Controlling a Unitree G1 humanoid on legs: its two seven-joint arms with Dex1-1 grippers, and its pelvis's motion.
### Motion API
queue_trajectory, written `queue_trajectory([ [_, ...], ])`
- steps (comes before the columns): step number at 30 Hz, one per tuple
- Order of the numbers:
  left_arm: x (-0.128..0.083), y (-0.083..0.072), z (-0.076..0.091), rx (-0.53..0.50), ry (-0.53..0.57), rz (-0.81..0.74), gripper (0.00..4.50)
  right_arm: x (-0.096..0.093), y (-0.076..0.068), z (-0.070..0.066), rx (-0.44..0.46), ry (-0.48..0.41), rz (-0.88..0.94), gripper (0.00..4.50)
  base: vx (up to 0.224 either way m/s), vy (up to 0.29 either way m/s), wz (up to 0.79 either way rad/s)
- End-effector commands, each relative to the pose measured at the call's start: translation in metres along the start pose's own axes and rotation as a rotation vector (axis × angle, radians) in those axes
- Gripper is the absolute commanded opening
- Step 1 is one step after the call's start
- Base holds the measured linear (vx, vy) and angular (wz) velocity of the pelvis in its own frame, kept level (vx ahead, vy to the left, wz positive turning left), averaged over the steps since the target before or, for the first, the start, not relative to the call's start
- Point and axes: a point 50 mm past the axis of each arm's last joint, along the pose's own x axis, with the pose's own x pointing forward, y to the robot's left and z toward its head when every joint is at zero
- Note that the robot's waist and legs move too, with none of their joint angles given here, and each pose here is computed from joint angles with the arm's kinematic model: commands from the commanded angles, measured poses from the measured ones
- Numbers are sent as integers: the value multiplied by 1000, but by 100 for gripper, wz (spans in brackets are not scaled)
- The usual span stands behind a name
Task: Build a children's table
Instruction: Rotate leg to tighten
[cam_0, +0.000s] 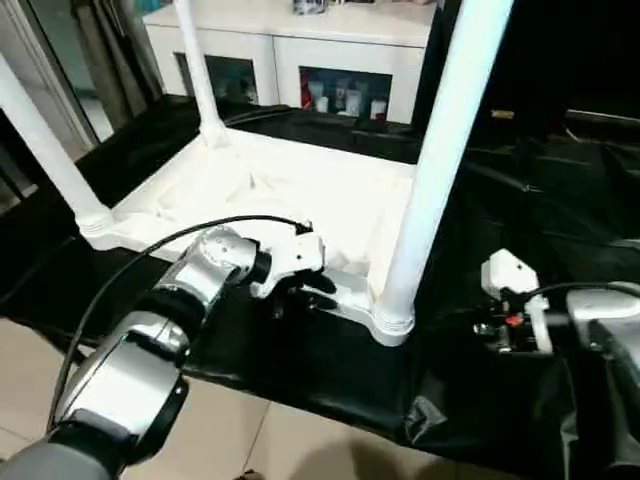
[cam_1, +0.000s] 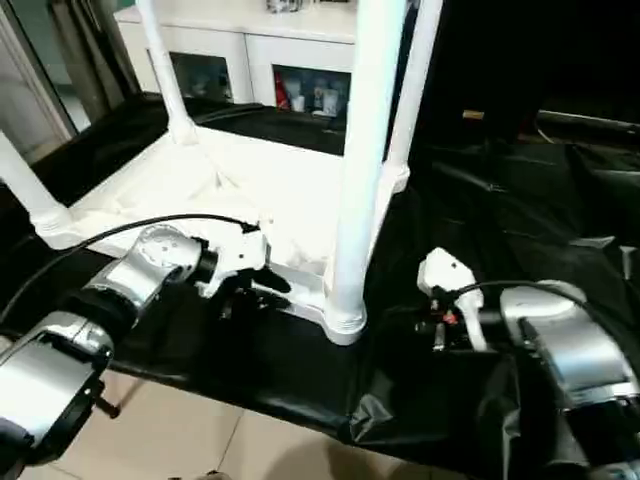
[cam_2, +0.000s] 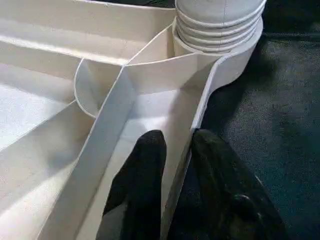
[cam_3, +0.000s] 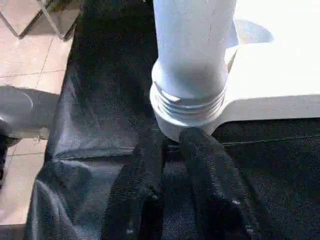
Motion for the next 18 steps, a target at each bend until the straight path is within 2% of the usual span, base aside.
queue_trajectory([
  [1,-2,2,0,-4,3,8,83,-7,1,3,2,-10,-4,125,0,0,0],
  [4,0,-4,-8,-15,34,-21,49,-9,-1,4,9,-12,-11,140,0,0,0],
  [6,0,-6,-11,-15,41,-34,43,-9,-2,5,10,-11,-14,156,0,0,0],
  [7,1,-7,-11,-14,43,-37,34,-10,-2,5,11,-11,-14,178,0,0,0],
  [9,2,-10,-15,-12,46,-48,19,-11,-3,5,11,-7,-21,188,0,0,0],
  [16,5,-14,-21,45,110,-53,0,-11,-5,7,6,-7,-26,244,0,0,0],
  [18,6,-16,-23,32,118,-68,0,-11,-5,6,5,-8,-29,276,0,0,0],
])
